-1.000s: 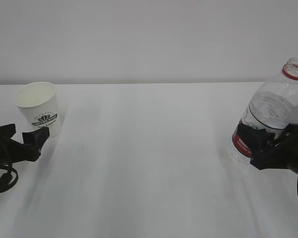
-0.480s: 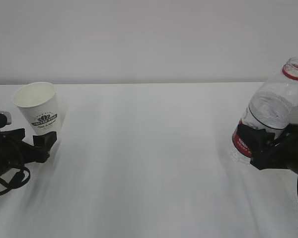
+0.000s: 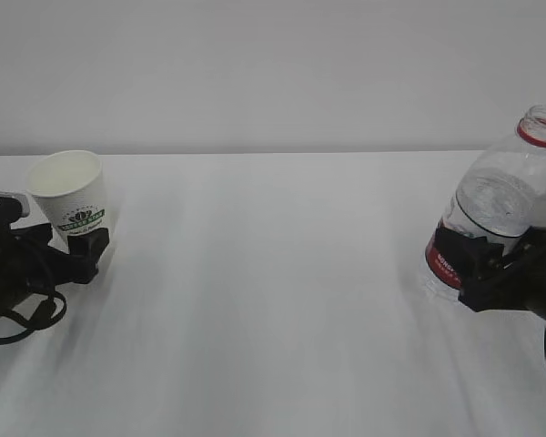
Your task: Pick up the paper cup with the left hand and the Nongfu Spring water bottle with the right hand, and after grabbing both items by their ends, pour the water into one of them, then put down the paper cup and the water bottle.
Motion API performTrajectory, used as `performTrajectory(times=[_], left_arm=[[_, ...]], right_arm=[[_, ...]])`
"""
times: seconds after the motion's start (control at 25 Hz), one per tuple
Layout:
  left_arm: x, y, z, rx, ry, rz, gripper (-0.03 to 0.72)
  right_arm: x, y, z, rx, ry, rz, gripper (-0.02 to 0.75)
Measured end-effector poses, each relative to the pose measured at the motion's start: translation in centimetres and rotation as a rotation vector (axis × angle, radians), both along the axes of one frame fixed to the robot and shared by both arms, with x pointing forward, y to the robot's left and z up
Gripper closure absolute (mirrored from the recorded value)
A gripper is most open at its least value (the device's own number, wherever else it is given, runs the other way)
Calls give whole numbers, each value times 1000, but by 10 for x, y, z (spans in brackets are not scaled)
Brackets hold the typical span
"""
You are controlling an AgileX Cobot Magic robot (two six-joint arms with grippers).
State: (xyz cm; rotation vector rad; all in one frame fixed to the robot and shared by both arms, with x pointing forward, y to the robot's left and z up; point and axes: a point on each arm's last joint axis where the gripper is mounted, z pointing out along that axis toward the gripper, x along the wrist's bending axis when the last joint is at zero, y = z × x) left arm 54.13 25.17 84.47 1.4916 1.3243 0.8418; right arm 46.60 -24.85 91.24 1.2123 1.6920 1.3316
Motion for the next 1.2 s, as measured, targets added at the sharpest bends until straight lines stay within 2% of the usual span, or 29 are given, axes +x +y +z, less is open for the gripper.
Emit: performTrajectory(times=[0.24,0.56,1.2], left_arm=[[0,2,-13,4,36,24,32],[16,0,-8,-4,-13,31,36],[37,-2,-17,-9,-41,42,44]], right_arm=[[0,0,0,0,0,0,255],[0,0,0,0,0,0,255],[0,0,0,0,0,0,255]])
